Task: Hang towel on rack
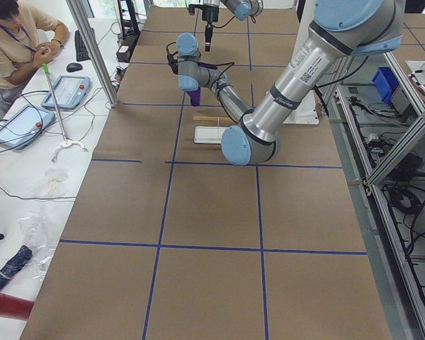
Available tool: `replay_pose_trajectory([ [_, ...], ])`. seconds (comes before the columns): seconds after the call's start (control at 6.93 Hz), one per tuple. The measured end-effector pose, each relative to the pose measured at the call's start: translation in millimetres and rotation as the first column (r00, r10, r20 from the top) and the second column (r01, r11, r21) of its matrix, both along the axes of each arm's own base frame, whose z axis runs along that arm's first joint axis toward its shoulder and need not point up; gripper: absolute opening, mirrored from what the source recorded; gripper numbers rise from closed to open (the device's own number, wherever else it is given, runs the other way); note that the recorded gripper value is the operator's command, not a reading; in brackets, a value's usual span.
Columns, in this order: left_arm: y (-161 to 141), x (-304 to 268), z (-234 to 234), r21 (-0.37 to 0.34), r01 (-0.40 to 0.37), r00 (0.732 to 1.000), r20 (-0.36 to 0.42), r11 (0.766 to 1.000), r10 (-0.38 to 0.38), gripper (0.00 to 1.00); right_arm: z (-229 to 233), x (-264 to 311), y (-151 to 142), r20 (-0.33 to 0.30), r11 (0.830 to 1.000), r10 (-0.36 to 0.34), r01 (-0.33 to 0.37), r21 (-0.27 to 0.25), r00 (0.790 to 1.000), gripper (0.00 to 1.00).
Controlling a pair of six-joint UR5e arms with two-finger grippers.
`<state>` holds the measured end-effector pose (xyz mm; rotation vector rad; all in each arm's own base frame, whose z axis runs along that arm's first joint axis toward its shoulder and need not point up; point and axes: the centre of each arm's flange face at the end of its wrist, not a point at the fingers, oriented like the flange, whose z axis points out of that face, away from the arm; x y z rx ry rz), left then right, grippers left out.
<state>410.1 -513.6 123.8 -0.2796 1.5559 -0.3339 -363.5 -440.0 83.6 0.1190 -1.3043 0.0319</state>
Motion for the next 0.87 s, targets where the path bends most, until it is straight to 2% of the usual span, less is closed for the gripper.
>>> replay_pose_trajectory([
  [0.14, 20, -19, 5, 0.019, -0.003, 1.0, -0.019, 1.0, 0.004, 0.0, 14, 9, 0, -0.01, 1.0, 0.009, -0.009, -0.003, 1.0, 1.0],
  [0.43, 69, -67, 45, 0.048, -0.004, 0.999, -0.046, 0.999, 0.006, 0.0, 29, 25, -9, -0.025, 0.999, 0.037, -0.038, -0.013, 0.999, 1.0],
  [0.87, 91, -88, 118, 0.068, -0.001, 0.998, -0.058, 0.998, 0.005, 0.0, 41, 32, -15, -0.041, 0.998, 0.058, -0.059, -0.024, 0.998, 1.0],
])
